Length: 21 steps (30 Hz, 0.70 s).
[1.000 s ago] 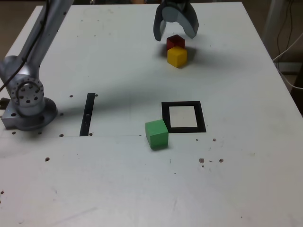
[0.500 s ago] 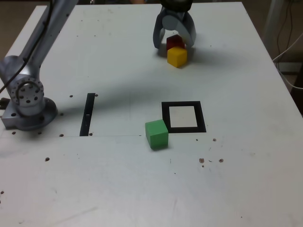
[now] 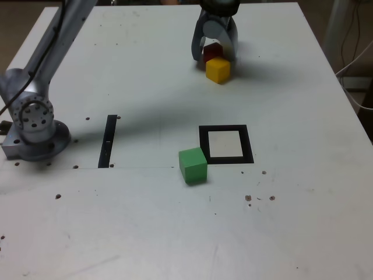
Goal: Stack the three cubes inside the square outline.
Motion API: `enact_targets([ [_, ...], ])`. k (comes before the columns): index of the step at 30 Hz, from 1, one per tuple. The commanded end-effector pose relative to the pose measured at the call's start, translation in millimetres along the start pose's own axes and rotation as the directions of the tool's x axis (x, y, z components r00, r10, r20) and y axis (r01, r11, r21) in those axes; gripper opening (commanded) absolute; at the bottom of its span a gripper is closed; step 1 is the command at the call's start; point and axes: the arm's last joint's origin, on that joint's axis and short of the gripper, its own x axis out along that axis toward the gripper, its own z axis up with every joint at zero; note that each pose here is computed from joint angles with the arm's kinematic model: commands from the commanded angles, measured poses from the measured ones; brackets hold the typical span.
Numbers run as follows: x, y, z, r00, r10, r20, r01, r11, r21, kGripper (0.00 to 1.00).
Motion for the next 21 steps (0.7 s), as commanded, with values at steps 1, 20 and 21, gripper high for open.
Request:
enact_targets([
  [1, 2.2, -0.3, 1.4, 1.0000, -0.001, -0.005, 0.001, 1.000, 0.003, 0.40],
  [20, -11.2, -3.2, -4.5, 0.9999, 0.007, 0.010, -0.007, 1.000, -0.001, 0.39],
  [21, -13.0, -3.6, -5.2, 0.9999, 0.009, 0.013, -0.009, 1.000, -0.001, 0.39],
])
